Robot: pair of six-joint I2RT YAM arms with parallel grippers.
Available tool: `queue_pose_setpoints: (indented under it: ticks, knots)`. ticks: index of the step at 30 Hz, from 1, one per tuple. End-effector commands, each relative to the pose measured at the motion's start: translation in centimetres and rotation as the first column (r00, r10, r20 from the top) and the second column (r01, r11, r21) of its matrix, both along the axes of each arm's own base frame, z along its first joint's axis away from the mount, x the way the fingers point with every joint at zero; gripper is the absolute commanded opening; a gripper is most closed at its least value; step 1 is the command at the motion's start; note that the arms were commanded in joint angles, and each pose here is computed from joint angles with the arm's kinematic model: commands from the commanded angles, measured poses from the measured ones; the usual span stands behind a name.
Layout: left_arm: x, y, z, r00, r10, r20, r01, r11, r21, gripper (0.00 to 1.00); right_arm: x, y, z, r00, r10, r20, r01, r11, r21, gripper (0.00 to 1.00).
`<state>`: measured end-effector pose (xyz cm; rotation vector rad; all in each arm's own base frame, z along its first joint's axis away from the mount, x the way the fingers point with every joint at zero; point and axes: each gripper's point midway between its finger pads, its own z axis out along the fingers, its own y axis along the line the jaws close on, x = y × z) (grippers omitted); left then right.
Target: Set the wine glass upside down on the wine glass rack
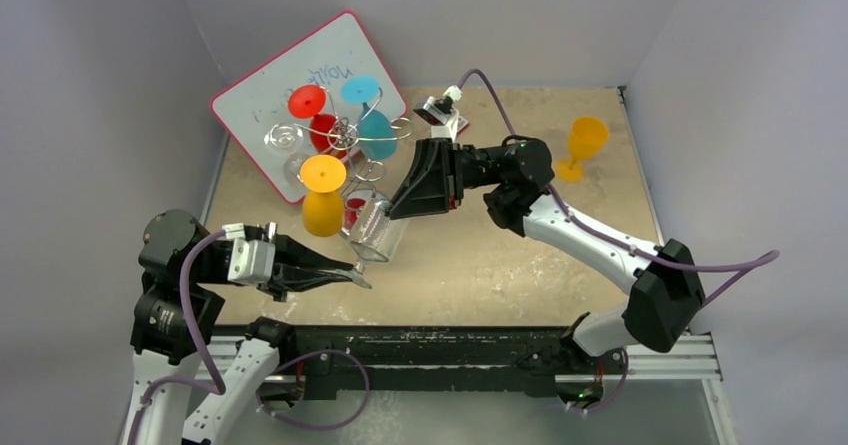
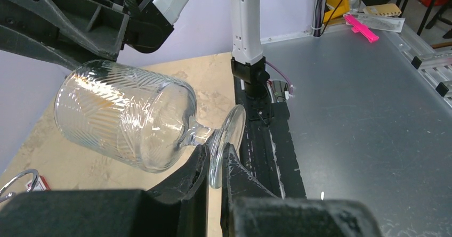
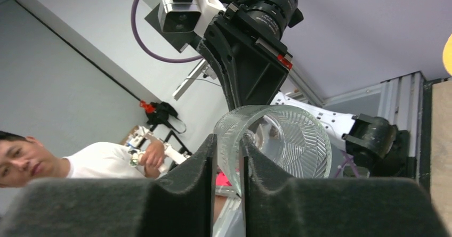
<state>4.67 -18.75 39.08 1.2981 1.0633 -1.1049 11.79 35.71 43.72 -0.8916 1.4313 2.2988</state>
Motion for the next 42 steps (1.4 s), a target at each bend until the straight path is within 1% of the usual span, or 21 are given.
queue_pose_setpoints:
  ticks: [1, 2, 5, 10, 16, 20, 23, 29, 33, 36, 40, 42]
  knots:
    - [0.5, 0.0, 1.3, 0.998, 0.023, 0.056, -0.022, 1.0, -0.008, 0.0, -1.4, -1.5, 3.2, 0.994, -0.05, 0.099, 0.038, 0.992, 0.117, 0.3]
    - [0.4, 0.1, 1.3, 0.998, 0.023, 0.059, -0.022, 1.0, -0.008, 0.0, -1.3, -1.4, 3.2, 0.993, -0.063, 0.105, 0.05, 0.992, 0.116, 0.36]
    - [0.3, 0.1, 1.4, 0.997, 0.024, 0.067, -0.024, 1.0, -0.008, 0.0, -1.1, -1.4, 3.1, 0.988, -0.102, 0.115, 0.09, 0.99, 0.106, 0.47]
    - [0.3, 0.2, 1.6, 0.996, 0.037, 0.082, -0.037, 0.999, -0.009, 0.0, 0.0, -1.4, 3.0, 0.967, -0.223, 0.122, 0.215, 0.974, 0.073, 0.62]
    - [0.8, 0.3, 2.3, 0.99, 0.074, 0.119, -0.073, 0.997, -0.015, 0.0, 1.5, -1.6, 1.8, 0.924, -0.356, 0.143, 0.357, 0.934, 0.017, 0.71]
    - [1.1, 0.4, 2.7, 0.986, 0.099, 0.132, -0.097, 0.995, -0.021, 0.0, 2.5, -1.9, 1.3, 0.886, -0.436, 0.159, 0.443, 0.896, -0.014, 0.72]
    - [1.6, 0.5, 2.9, 0.982, 0.127, 0.136, -0.125, 0.992, -0.025, 0.0, 3.6, -2.3, 1.6, 0.832, -0.513, 0.212, 0.526, 0.851, -0.003, 0.71]
    - [3.0, 0.7, 3.6, 0.97, 0.209, 0.126, -0.205, 0.978, -0.044, 0.0, 3.3, -3.1, 2.6, 0.801, -0.542, 0.253, 0.551, 0.833, 0.039, 0.63]
    - [4.0, 0.8, 4.6, 0.959, 0.265, 0.099, -0.258, 0.963, -0.077, 0.0, 2.6, -3.1, 3.2, 0.791, -0.541, 0.285, 0.545, 0.835, 0.073, 0.57]
    - [5.2, 1.0, 5.7, 0.942, 0.33, 0.06, -0.322, 0.939, -0.119, 0.0, 1.7, -2.9, 4.2, 0.781, -0.536, 0.319, 0.531, 0.84, 0.111, 0.53]
    - [6.2, 1.1, 7.2, 0.93, 0.368, 0.017, -0.359, 0.916, -0.176, 0.0, 0.0, -2.5, 5.0, 0.794, -0.496, 0.35, 0.469, 0.867, 0.166, 0.52]
    - [6.8, 1.2, 8.1, 0.917, 0.398, -0.039, -0.397, 0.893, -0.213, 0.0, -0.5, -2.3, 5.4, 0.791, -0.49, 0.365, 0.454, 0.871, 0.185, 0.52]
